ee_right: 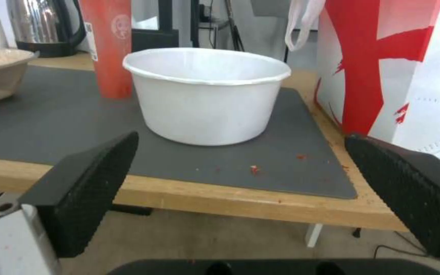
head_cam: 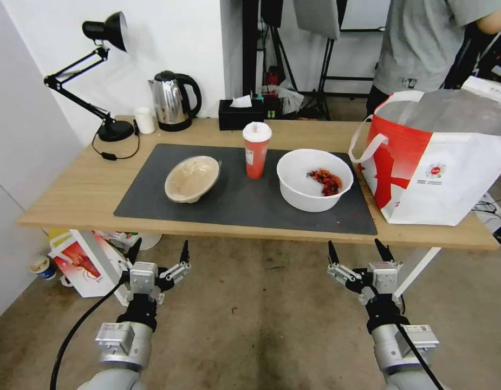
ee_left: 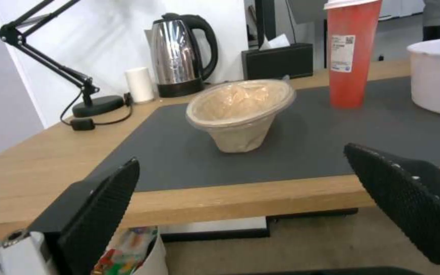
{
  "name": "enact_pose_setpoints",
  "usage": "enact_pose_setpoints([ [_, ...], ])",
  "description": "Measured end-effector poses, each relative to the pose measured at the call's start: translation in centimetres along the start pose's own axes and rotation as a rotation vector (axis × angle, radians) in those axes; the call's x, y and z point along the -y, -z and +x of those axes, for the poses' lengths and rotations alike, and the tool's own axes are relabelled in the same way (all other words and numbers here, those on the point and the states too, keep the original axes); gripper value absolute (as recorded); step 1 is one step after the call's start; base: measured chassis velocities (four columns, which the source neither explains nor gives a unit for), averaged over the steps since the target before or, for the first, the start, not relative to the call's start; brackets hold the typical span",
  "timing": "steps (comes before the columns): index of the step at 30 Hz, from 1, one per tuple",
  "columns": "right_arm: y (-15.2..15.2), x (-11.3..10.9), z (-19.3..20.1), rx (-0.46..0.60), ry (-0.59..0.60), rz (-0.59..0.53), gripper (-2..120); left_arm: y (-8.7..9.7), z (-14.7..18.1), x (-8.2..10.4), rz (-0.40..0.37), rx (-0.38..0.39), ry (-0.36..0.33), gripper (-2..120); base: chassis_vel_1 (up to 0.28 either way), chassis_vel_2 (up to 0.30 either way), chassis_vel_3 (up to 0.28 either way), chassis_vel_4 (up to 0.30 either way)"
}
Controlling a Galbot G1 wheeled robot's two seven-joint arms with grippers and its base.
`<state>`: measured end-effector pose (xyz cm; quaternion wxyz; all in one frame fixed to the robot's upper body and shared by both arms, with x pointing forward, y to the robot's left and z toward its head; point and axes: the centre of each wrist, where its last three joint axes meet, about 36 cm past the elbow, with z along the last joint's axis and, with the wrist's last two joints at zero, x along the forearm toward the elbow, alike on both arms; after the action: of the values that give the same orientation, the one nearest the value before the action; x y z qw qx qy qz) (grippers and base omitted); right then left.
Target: Pick up the trash from the table and place it into the takeout bag.
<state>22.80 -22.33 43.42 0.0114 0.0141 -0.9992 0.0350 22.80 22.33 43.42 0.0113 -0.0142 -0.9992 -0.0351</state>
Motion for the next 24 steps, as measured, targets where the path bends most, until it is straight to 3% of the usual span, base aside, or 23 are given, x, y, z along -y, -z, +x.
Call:
enact_pose_setpoints([
  [24, 0.00, 0.00, 0.00, 0.000, 0.000, 0.000, 100, 0.00, 0.00, 0.00, 0.000, 0.000, 0.000, 100, 0.000, 0.000, 0.000, 0.000],
])
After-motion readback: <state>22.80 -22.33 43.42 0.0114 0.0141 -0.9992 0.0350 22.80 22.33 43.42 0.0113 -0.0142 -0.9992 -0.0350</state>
